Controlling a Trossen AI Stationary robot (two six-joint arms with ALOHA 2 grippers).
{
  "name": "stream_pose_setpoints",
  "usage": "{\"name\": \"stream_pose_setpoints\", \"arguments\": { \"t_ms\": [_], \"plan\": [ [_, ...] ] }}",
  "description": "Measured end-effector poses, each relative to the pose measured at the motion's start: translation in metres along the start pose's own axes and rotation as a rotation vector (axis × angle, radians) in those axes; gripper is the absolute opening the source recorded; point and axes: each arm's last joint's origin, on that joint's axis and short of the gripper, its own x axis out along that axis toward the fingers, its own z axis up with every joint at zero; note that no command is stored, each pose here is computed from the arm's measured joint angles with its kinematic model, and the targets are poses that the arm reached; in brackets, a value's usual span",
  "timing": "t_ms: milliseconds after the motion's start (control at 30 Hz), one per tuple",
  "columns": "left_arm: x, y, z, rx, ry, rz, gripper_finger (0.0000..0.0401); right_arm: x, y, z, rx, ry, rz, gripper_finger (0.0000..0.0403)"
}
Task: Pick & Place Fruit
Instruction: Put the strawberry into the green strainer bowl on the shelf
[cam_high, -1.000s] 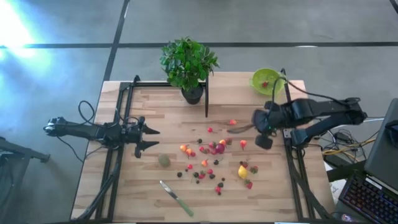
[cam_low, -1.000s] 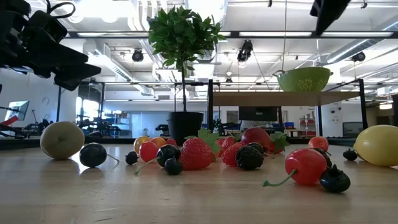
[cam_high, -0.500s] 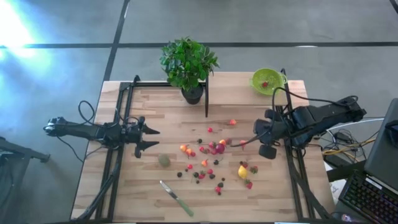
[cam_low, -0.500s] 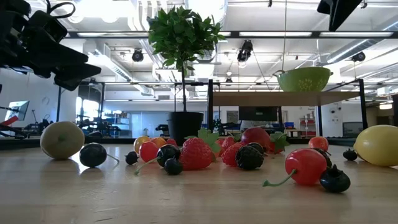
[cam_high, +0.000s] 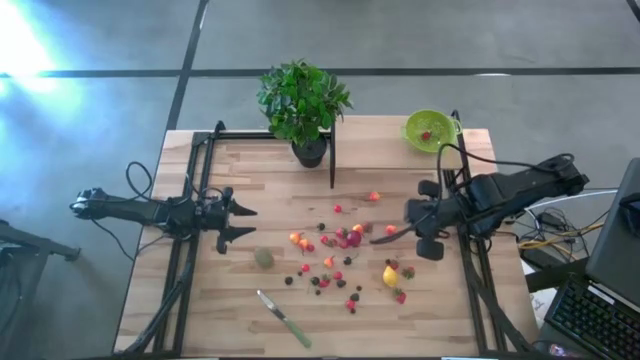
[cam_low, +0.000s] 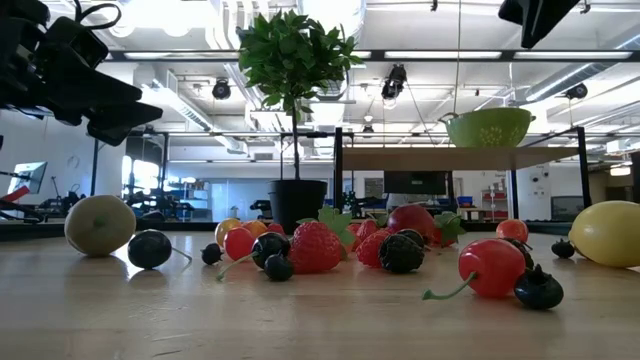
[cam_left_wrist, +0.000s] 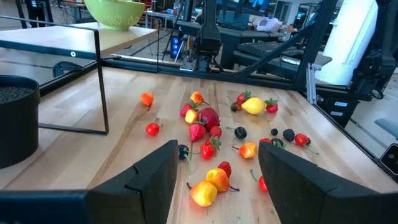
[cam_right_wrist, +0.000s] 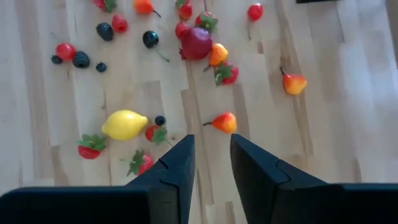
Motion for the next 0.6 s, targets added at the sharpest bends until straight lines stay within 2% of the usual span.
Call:
{"name": "stream_pose_setpoints", "arguments": {
  "t_ms": [267,600],
  "plan": [
    [0.000,0.000,0.000,0.000,-0.001,0.000,0.0229,0.019,0.001,-0.008,-0.047,0.044,-0.017,0.0110],
    [0.000,0.000,0.000,0.000,-0.001,0.000,0.0229,0.072,0.007,-0.026,-0.146,0.058,0.061,0.0125]
  ]
}}
